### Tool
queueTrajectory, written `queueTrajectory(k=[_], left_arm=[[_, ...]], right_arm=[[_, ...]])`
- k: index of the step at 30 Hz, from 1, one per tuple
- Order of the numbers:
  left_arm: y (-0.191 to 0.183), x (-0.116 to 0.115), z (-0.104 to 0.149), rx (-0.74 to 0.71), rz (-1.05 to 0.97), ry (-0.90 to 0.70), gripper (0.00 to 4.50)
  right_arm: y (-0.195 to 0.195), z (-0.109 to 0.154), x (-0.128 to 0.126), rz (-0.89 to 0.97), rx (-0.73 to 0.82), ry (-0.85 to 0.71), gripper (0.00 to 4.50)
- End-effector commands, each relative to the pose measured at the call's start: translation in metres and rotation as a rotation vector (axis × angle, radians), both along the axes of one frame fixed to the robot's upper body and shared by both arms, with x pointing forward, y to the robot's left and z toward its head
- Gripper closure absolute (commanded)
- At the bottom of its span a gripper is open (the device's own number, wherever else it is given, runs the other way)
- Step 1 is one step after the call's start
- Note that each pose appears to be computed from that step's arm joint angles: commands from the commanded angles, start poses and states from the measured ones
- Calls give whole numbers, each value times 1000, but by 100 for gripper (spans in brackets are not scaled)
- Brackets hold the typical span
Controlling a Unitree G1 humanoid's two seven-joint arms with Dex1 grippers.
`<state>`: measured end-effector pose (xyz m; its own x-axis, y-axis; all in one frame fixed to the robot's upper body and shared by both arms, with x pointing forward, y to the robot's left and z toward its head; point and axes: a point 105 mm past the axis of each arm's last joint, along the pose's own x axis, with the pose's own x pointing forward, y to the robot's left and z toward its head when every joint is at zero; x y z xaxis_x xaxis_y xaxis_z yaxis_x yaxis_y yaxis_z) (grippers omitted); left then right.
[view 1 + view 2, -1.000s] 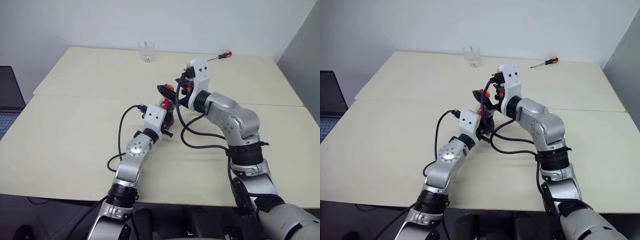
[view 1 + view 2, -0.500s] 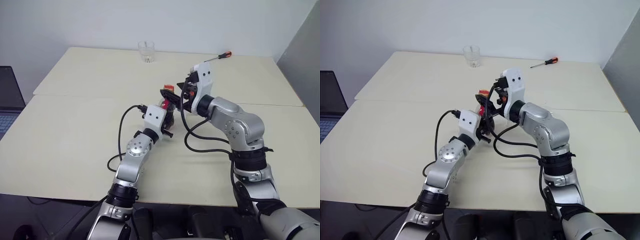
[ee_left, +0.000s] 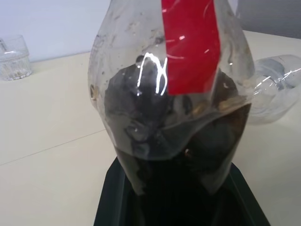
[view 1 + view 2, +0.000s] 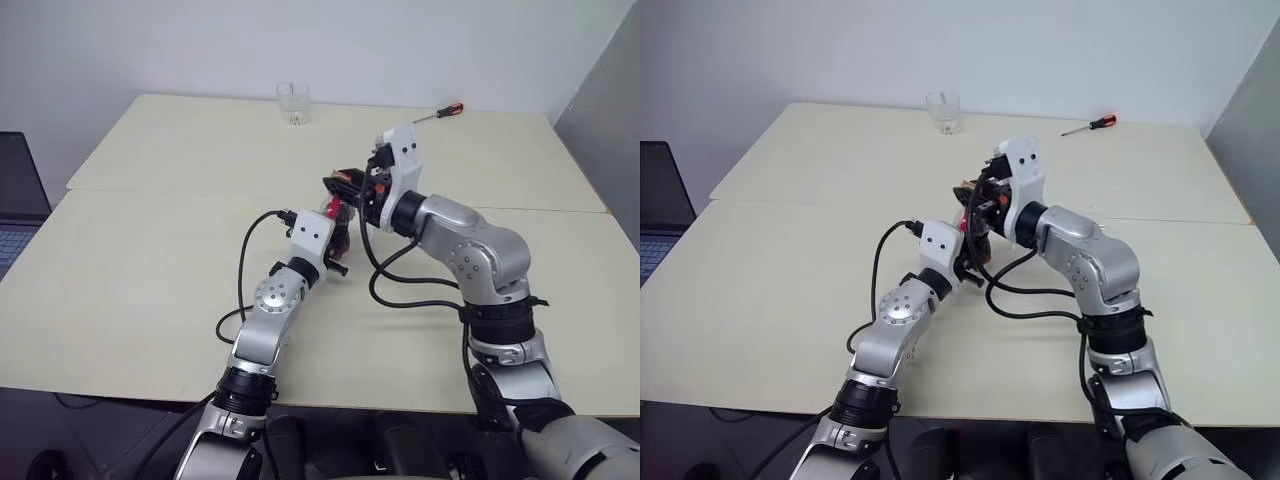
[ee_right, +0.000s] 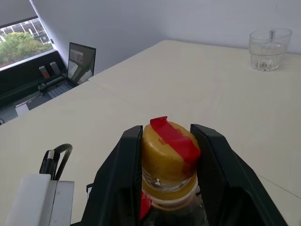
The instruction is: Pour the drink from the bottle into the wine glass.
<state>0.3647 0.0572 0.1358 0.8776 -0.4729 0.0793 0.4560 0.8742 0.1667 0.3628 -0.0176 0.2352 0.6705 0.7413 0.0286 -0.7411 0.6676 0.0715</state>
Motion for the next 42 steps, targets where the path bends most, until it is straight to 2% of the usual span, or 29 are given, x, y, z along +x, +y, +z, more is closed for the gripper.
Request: queueTrajectory(k=[1, 9, 17, 37, 42], left_arm=[[0, -3, 22, -30, -5, -76, 381], [0, -3, 21, -30, -5, -69, 381], [0, -4, 20, -31, -5, -66, 381], [-1, -5, 19, -29, -8, -63, 381], [0, -5, 19, -26, -7, -60, 382]], right_arm=[[-7, 17, -3, -17, 18, -75, 324], [-17, 43, -14, 64, 109, -150, 324], [-25, 49, -15, 86, 186, -128, 324], [-39, 42, -6, 27, 414, 56, 324], [-48, 40, -1, -9, 461, 89, 337]])
